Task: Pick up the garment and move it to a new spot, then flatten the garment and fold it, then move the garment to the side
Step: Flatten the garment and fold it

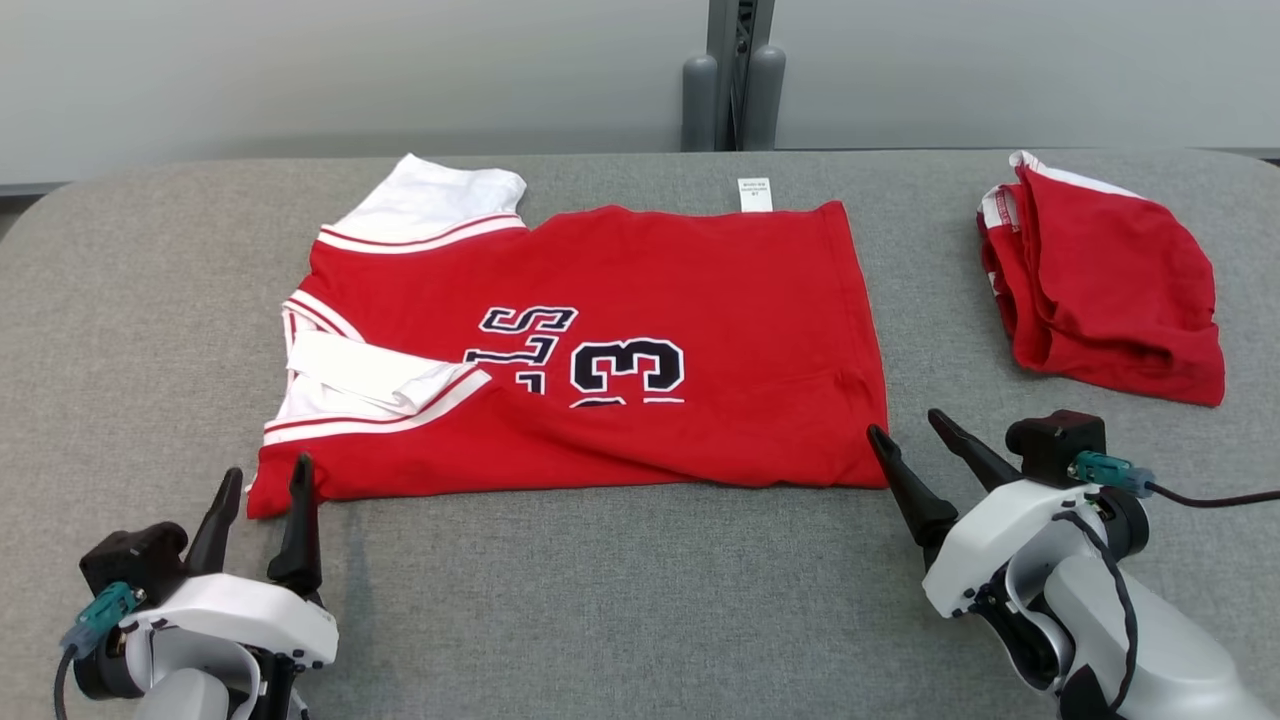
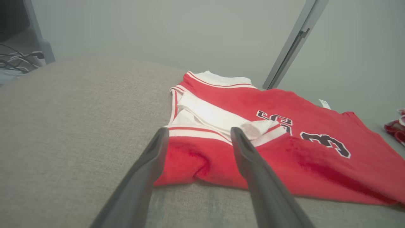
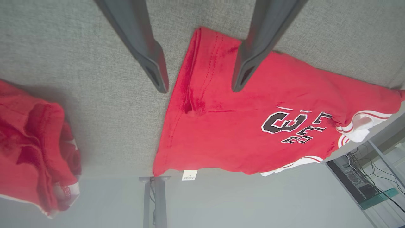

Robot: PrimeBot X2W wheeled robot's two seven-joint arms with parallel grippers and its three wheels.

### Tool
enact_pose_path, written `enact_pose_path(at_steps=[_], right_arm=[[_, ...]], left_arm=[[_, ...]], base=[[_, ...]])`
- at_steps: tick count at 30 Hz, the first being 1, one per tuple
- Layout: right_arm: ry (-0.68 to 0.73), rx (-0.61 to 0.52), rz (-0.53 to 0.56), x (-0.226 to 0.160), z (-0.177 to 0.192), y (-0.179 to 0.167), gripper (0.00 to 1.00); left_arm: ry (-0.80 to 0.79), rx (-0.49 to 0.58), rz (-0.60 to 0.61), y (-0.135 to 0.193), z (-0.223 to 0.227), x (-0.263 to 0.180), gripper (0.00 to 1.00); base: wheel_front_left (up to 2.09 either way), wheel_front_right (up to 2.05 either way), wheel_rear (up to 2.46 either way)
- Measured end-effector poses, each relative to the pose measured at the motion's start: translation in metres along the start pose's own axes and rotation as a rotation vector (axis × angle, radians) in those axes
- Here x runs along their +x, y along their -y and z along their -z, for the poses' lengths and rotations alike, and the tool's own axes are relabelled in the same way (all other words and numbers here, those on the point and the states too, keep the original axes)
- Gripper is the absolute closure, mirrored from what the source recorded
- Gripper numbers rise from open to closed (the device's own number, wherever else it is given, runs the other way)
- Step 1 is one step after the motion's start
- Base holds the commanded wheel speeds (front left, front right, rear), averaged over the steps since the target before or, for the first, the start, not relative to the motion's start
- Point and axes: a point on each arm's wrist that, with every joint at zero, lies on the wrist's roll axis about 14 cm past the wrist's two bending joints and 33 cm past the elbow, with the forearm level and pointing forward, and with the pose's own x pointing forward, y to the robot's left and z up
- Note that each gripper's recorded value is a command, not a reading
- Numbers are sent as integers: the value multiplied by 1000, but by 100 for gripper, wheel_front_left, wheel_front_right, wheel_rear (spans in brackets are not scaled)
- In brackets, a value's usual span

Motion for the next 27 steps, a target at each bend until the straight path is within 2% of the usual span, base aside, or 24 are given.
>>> enact_pose_path(at_steps=[10,25,26,27], right_arm=[[-59,3,21,1,25,3,0],[-113,10,9,4,39,-5,0],[-116,11,9,4,40,-5,32],[-119,11,8,5,41,-6,55]], left_arm=[[-113,-3,-56,-16,30,14,0],[-228,-26,-96,-26,63,5,0],[-231,-34,-101,-26,64,5,0],[-235,-41,-101,-25,65,6,0]], base=[[0,0,0],[0,0,0],[0,0,0],[0,0,0]])
